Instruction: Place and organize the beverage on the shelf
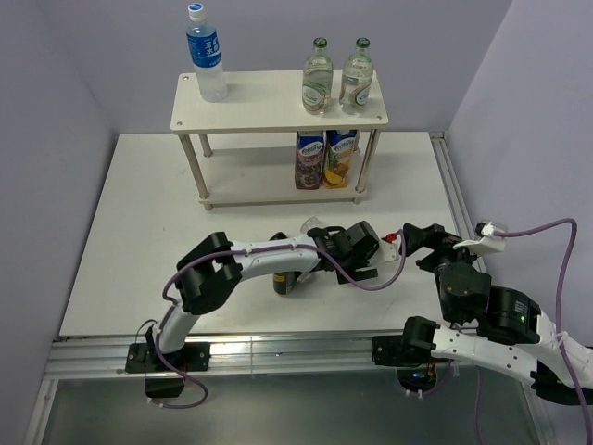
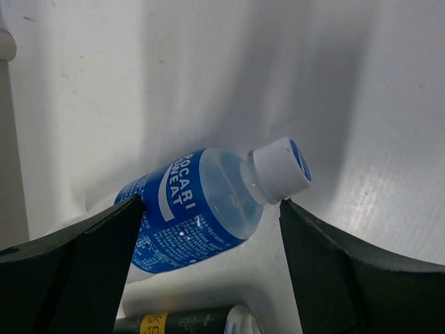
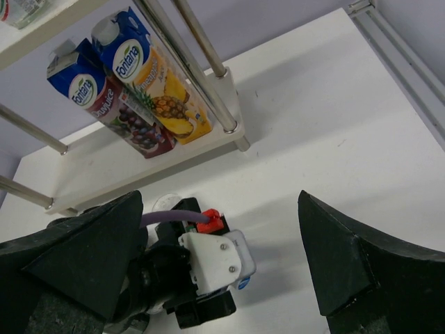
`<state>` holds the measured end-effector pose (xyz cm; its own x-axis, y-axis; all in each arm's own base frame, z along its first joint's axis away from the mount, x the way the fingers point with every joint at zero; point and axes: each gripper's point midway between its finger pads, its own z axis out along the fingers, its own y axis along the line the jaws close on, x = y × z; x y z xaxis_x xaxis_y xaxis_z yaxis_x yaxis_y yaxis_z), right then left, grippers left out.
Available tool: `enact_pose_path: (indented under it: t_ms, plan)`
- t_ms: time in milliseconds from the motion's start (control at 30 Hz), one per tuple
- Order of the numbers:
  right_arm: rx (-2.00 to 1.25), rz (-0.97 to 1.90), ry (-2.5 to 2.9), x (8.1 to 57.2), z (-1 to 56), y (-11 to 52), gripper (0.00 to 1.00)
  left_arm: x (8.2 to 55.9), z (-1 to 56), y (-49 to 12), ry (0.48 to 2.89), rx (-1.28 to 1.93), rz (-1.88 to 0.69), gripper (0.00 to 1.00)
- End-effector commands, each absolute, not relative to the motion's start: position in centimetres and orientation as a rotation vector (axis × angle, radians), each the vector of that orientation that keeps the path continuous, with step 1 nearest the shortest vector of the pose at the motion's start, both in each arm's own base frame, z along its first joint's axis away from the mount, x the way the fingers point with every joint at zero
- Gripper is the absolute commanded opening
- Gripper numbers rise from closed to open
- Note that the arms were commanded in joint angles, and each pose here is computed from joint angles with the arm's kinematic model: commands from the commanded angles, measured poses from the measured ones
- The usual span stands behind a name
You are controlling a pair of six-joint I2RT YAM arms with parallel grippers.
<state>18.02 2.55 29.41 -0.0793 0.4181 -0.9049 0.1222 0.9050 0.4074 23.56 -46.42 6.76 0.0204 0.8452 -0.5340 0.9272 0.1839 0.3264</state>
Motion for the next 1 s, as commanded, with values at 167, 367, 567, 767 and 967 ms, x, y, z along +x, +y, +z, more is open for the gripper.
enact_pose_path:
  t_ms: [167, 367, 567, 767, 967]
  plan:
    - [0.428, 0.313, 1.642, 18.4, 29.7, 4.0, 1.0, 24.3, 0.6, -44.3, 1.955, 1.763, -0.096, 0.83]
    - [0.431, 0.308, 1.642, 18.4, 29.6, 4.0, 1.0, 23.9, -1.1, -44.8, 1.985, 1.778, -0.13, 0.8]
    - [0.432, 0.302, 1.641, 18.5, 29.5, 4.1, 1.0, 23.4, -1.8, -45.6, 2.008, 1.78, -0.183, 0.56]
    - [0.435, 0.294, 1.639, 18.5, 29.5, 4.0, 1.0, 22.7, -2.8, -46.1, 2.062, 1.806, -0.231, 0.01]
    - [0.44, 0.291, 1.637, 18.6, 29.5, 4.0, 1.0, 23.8, 1.5, -48.1, 2.066, 1.62, -0.392, 0.0]
